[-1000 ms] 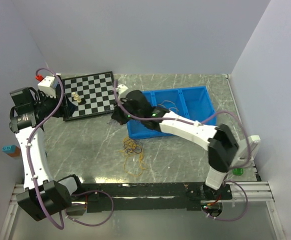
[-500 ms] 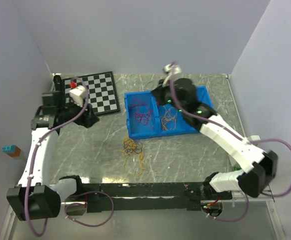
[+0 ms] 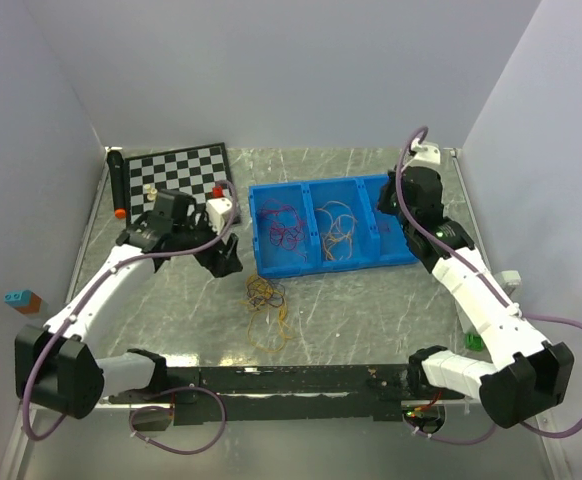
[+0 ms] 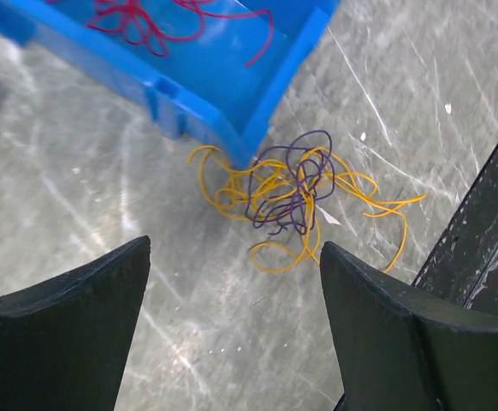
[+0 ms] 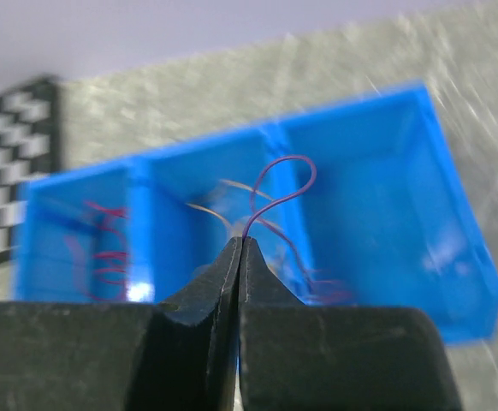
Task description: Untangle the cables
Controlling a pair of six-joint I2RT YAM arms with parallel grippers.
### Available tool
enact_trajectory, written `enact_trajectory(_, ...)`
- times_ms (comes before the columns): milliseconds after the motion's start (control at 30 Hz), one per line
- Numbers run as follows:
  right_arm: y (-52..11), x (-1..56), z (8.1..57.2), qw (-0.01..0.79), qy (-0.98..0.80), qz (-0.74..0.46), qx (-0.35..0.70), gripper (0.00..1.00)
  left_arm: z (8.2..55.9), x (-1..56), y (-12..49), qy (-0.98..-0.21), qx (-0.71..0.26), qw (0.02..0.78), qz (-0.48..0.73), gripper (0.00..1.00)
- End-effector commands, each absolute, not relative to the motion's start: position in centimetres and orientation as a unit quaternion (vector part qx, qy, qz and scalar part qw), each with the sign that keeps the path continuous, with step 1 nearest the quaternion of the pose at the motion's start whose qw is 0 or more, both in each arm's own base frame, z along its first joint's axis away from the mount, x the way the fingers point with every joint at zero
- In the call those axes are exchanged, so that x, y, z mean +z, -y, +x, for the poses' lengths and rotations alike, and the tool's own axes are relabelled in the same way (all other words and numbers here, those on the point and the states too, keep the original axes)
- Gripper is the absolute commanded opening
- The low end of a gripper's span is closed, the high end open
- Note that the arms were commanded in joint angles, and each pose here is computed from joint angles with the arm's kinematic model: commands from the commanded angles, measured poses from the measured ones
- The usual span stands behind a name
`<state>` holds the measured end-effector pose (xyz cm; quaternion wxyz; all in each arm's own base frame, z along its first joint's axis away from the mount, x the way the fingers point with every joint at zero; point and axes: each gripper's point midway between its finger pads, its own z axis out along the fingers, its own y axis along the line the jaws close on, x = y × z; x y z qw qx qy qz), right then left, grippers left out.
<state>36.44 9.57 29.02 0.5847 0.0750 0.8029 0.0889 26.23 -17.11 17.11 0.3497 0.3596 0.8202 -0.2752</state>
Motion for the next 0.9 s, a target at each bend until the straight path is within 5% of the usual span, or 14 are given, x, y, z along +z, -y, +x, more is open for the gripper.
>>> enact_trajectory(0, -6.8, 26.8, 36.6, 0.574, -0.806, 0.132, 0.065, 0.0, 26.9, 16.6, 18.6, -0.81, -0.274, 0.357, 0.377, 0.85)
enact_trajectory(633, -3.9, 22.3, 41.0, 0.532, -0.826, 0.184, 0.033, 0.0, 26.0, 13.8, 20.6, -0.802, -0.263, 0.328, 0.425, 0.84)
enact_trajectory(667, -3.9, 22.1, 41.1, 0.525, -0.83, 0.185, 0.031, 0.06, 26.1, 13.7, 20.6, -0.802, -0.261, 0.327, 0.427, 0.84)
enact_trajectory(733, -4.1, 21.7, 41.0, 0.515, -0.836, 0.187, 0.033, 0.44, 26.1, 13.3, 20.6, -0.8, -0.259, 0.326, 0.431, 0.84)
enact_trajectory(867, -7.6, 21.9, 39.0, 0.522, -0.837, 0.148, 0.074, 0.64, 26.3, 12.6, 20.5, -0.802, -0.252, 0.322, 0.436, 0.84)
